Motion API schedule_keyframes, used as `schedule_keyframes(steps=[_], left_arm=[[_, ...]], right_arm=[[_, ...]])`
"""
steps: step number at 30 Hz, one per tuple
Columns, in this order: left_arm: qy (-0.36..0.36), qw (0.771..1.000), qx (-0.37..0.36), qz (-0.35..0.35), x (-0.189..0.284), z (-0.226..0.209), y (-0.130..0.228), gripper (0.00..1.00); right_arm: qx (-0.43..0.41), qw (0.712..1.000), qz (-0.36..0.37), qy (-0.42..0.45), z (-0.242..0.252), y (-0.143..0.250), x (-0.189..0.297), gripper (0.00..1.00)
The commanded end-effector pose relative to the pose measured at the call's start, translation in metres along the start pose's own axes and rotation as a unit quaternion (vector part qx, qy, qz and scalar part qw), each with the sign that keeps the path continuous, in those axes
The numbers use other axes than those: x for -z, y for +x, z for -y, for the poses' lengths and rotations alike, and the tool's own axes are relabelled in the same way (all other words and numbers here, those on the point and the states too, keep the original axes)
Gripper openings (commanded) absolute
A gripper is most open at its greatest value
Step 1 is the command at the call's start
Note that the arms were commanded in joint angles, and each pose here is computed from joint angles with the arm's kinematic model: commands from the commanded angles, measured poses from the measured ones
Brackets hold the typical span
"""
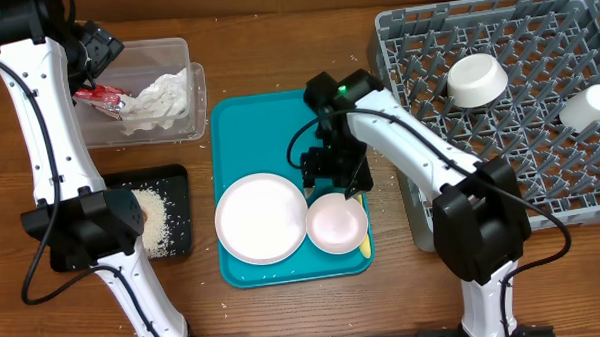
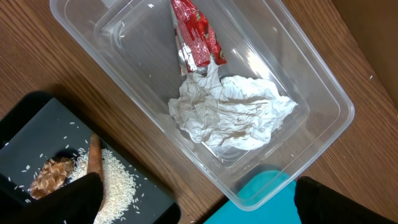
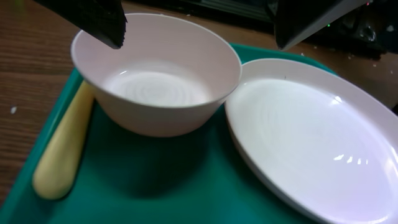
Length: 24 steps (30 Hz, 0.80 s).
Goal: Sort waste into correct bins and load items into the dishwasher
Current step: 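Move the right gripper to the pink bowl and grasp its rim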
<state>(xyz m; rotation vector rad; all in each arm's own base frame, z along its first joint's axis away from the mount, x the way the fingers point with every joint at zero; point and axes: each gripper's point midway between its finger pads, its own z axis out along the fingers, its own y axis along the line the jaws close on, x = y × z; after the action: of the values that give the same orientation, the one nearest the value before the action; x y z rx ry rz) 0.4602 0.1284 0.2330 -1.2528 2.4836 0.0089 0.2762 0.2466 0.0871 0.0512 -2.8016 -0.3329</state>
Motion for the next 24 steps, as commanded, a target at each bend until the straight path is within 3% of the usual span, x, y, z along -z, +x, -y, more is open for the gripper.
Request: schedule_keyframes(steps=[1,8,13,24], left_arm=[[0.001,1.0,-0.005,-0.006,-0.004,0.005,0.005,1.0],[0.001,1.0,-0.006,-0.006,-0.004,0.006,0.005,1.0],[0.001,1.0,-0.006,-0.006,-0.004,0.005,0.005,1.0],[0.001,1.0,-0.006,-0.006,-0.004,0.006,0.005,1.0]], right_arm=[[-0.013,0.999,0.025,0.034,0.016,-0.012,-0.001,0.79],[0.012,0.997,0.0,0.076,0.033,0.002,-0.027,0.78],[0.032,0.997,-0.043,0.049,0.024,0.021,-0.033,0.78],[0.065,0.997,-0.003,0.048,0.019,0.003,-0.035,0.79]])
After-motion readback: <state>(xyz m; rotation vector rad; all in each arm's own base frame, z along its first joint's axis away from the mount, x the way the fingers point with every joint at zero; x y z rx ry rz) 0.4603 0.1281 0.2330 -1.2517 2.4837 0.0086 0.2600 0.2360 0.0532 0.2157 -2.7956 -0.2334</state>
